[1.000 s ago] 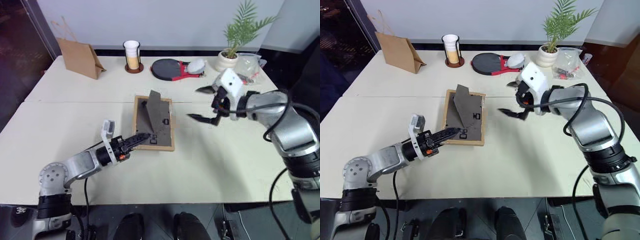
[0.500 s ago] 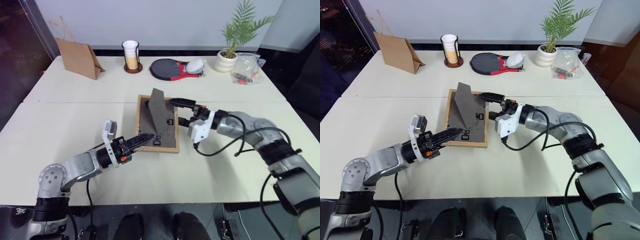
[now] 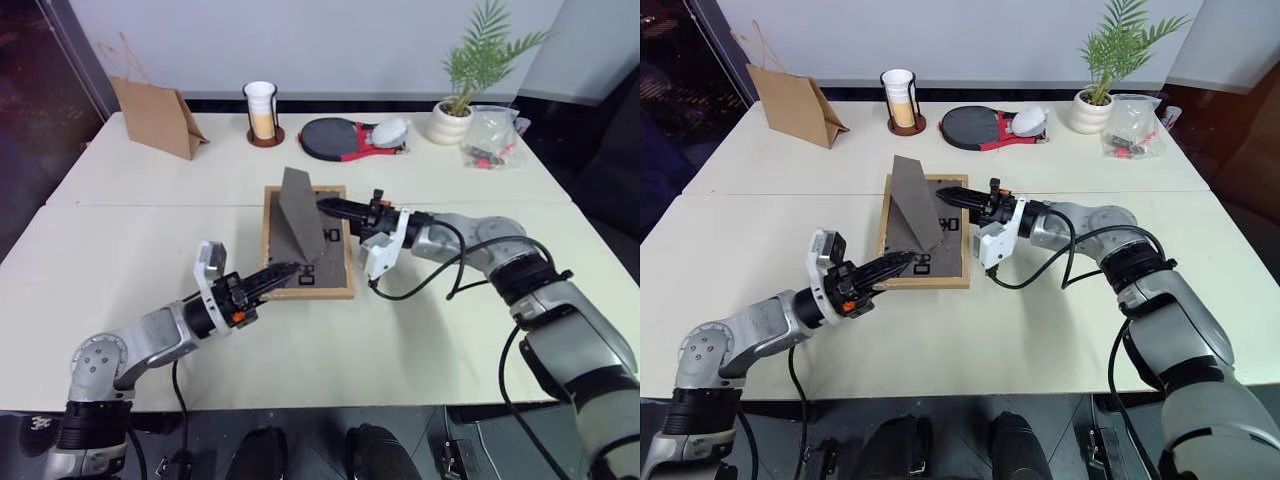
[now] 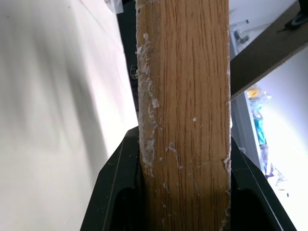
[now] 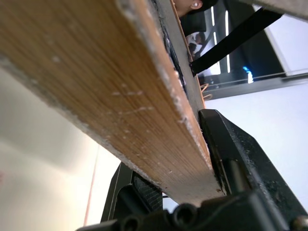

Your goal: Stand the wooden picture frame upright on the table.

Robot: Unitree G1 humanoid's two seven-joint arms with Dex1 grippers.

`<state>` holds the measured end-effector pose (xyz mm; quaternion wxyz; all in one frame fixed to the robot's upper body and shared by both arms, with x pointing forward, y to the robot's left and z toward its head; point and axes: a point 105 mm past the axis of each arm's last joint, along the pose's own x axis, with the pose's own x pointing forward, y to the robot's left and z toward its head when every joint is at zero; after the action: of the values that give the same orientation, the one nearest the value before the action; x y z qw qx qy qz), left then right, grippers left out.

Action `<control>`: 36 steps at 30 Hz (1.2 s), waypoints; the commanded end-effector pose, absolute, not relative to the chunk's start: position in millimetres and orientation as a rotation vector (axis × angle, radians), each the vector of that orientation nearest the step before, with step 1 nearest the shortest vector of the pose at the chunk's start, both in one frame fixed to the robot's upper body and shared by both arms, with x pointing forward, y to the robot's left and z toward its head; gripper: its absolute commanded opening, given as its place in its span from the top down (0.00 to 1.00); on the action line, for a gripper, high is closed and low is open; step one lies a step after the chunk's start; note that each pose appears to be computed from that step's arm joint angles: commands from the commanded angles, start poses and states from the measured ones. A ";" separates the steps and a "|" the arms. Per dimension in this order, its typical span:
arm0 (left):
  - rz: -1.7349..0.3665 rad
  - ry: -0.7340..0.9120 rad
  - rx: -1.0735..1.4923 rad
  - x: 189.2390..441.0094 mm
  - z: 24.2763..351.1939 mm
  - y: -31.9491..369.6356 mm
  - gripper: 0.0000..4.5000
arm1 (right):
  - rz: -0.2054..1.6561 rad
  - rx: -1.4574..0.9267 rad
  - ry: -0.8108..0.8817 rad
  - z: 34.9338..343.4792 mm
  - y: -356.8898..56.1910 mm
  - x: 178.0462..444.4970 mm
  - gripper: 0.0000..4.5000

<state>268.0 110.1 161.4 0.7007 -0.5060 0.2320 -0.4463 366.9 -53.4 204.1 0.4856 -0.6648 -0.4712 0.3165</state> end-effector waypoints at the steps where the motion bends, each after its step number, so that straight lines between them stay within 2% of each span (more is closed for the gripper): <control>1: -0.982 0.507 -1.029 263.8 164.8 115.5 0.53 | 0.776 -1.605 -1.155 214.0 -50.6 367.6 0.75; 2: -0.983 0.506 -0.997 261.3 163.6 119.7 0.47 | 0.782 -1.595 -1.142 214.8 -51.4 368.4 0.75; 6: -0.947 0.494 -0.815 254.3 156.2 145.5 0.03 | 0.817 -1.529 -1.059 215.3 -57.0 372.5 0.75; 7: -0.931 0.487 -0.742 253.1 154.6 154.9 0.01 | 0.832 -1.505 -1.037 215.0 -58.9 372.8 0.75; 9: -0.910 0.468 -0.616 252.1 153.1 170.3 0.01 | 0.861 -1.434 -0.965 214.0 -62.8 375.4 0.75; 13: -0.902 0.374 -0.183 254.9 163.8 205.7 0.01 | 1.017 -1.116 -0.627 204.1 -70.7 384.7 0.75; 15: -0.924 0.335 -0.106 259.2 174.2 209.3 0.01 | 1.167 -0.867 -0.421 199.2 -70.4 382.3 0.75; 17: -0.938 0.296 -0.067 265.9 183.9 208.8 0.01 | 1.376 -0.582 -0.225 195.4 -67.0 368.7 0.75; 21: -0.946 0.273 -0.007 274.8 185.5 203.3 0.01 | 1.581 -0.284 0.064 190.1 -68.0 357.7 0.75; 26: -0.982 0.250 0.026 276.9 188.6 188.5 0.01 | 1.630 -0.161 0.305 166.5 -70.8 363.2 0.75; 35: -0.961 0.207 0.108 281.8 196.7 182.7 0.01 | 1.522 -0.124 0.474 116.3 -71.1 371.3 0.75; 36: -0.961 0.205 0.109 281.6 197.4 182.3 0.00 | 1.517 -0.122 0.480 114.1 -72.4 371.2 0.52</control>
<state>282.6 183.6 184.9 0.8786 0.0364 0.1200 -0.4608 367.7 -71.3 111.8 0.6909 -0.0483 0.2191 0.6873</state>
